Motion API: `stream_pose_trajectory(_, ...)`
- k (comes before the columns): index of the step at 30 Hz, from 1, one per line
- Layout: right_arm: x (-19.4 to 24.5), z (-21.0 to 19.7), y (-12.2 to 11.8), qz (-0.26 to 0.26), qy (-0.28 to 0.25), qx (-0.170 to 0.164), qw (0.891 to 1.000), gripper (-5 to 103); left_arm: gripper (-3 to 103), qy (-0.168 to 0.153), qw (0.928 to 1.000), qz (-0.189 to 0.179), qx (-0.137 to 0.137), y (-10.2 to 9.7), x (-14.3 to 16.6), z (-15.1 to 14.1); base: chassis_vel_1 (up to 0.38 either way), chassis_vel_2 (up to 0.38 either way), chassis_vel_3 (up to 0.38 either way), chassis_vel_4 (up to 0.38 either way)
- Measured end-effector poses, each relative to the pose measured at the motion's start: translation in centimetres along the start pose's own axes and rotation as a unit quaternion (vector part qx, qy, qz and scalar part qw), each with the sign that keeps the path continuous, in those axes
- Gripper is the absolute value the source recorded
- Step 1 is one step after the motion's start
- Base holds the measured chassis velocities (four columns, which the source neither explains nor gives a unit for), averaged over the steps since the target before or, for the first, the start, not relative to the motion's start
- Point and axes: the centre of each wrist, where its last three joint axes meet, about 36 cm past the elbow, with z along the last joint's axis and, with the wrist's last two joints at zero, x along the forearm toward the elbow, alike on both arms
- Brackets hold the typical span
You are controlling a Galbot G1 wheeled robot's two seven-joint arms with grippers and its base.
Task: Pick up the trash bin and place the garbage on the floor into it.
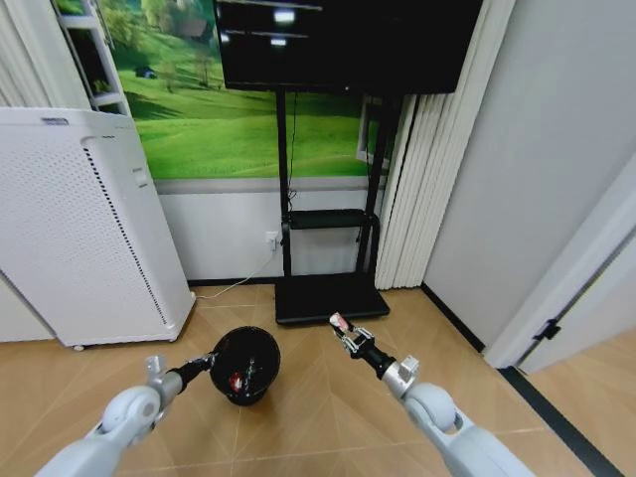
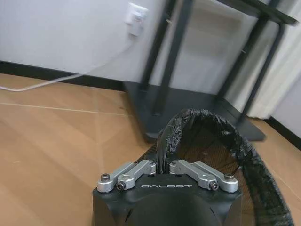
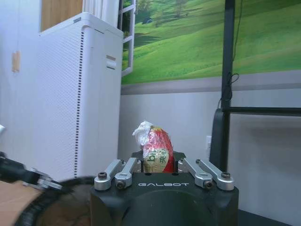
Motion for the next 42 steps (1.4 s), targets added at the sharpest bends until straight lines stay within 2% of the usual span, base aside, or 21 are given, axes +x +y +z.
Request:
stream_pose_trajectory(3, 0.3, 0.2, 0.6, -0.006, 0.000, -0.006, 1.000, 29, 7, 0.009, 0.9997, 0.019, -0.008, -0.7, -1.6, 0.0, 0.000, 0.000, 0.000, 0.000)
stream_pose_trajectory(5, 1.1, 1.0, 1.5, -0.014, 0.004, -0.014, 1.000, 29, 7, 0.016, 0.9980, 0.058, -0.018, -2.7, -4.0, -0.1, 0.000, 0.000, 0.000, 0.000)
stream_pose_trajectory(6, 1.1, 1.0, 1.5, -0.014, 0.004, -0.014, 1.000, 29, 7, 0.016, 0.9980, 0.058, -0.018, -2.7, -4.0, -0.1, 0.000, 0.000, 0.000, 0.000)
stream_pose_trajectory(7, 1.6, 1.5, 2.1, -0.016, 0.008, -0.019, 1.000, 29, 7, 0.015, 0.9961, 0.085, -0.019, -4.1, -5.1, -0.2, 0.000, 0.000, 0.000, 0.000)
stream_pose_trajectory(9, 1.6, 1.5, 2.2, -0.017, 0.009, -0.019, 1.000, 29, 7, 0.015, 0.9958, 0.088, -0.018, -4.2, -5.2, -0.2, 0.000, 0.000, 0.000, 0.000)
stream_pose_trajectory(10, 1.8, 1.9, 2.6, -0.018, 0.012, -0.022, 1.000, 29, 7, 0.014, 0.9942, 0.106, -0.014, -5.3, -5.6, -0.1, 0.000, 0.000, 0.000, 0.000)
stream_pose_trajectory(13, 1.9, 2.1, 2.9, -0.019, 0.014, -0.024, 0.999, 29, 7, 0.014, 0.9929, 0.118, -0.009, -6.0, -5.8, 0.1, 0.000, 0.000, 0.000, 0.000)
stream_pose_trajectory(14, 2.2, 2.5, 3.5, -0.023, 0.020, -0.023, 0.999, 29, 7, 0.013, 0.9898, 0.142, -0.005, -7.2, -5.5, 0.4, 0.000, 0.000, 0.000, 0.000)
stream_pose_trajectory(15, 2.2, 2.5, 3.5, -0.023, 0.020, -0.023, 0.999, 29, 7, 0.013, 0.9898, 0.142, -0.005, -7.2, -5.5, 0.4, 0.000, 0.000, 0.000, 0.000)
stream_pose_trajectory(17, 3.5, 3.8, 3.9, -0.043, 0.039, 0.003, 0.998, 29, 7, 0.008, 0.9836, 0.180, -0.007, -8.0, -4.3, 1.0, 0.000, 0.000, 0.000, 0.000)
stream_pose_trajectory(28, 5.1, 4.5, 4.6, -0.065, 0.055, 0.008, 0.996, 29, 7, 0.002, 0.9803, 0.197, -0.009, -8.7, -2.7, 1.8, 0.000, 0.000, 0.000, 0.000)
stream_pose_trajectory(30, 5.2, 4.5, 4.6, -0.066, 0.055, 0.007, 0.996, 26, 7, 0.001, 0.9802, 0.198, -0.008, -8.8, -2.5, 1.8, 0.000, 0.000, 0.000, 0.000)
stream_pose_trajectory(33, 5.2, 4.3, 4.7, -0.066, 0.052, 0.005, 0.996, 41, 7, 0.003, 0.9804, 0.197, -0.004, -8.9, -1.9, 2.3, 0.000, 0.000, 0.000, 0.000)
stream_pose_trajectory(34, 5.2, 4.3, 4.7, -0.066, 0.052, 0.005, 0.996, 41, 7, 0.003, 0.9804, 0.197, -0.004, -8.9, -1.9, 2.3, 0.000, 0.000, 0.000, 0.000)
stream_pose_trajectory(36, 5.2, 4.3, 4.7, -0.067, 0.052, 0.006, 0.996, 52, 7, 0.004, 0.9808, 0.195, -0.002, -9.0, -1.6, 2.8, 0.000, 0.000, 0.000, 0.000)
stream_pose_trajectory(38, 5.2, 4.2, 4.7, -0.067, 0.052, 0.006, 0.996, 52, 7, 0.004, 0.9809, 0.194, -0.001, -9.0, -1.5, 2.9, 0.000, 0.000, 0.000, 0.000)
stream_pose_trajectory(42, 5.1, 4.0, 4.6, -0.066, 0.045, -0.004, 0.997, 74, 7, 0.000, 0.9833, 0.182, 0.002, -9.0, -1.4, 3.0, 0.000, 0.000, 0.000, 0.000)
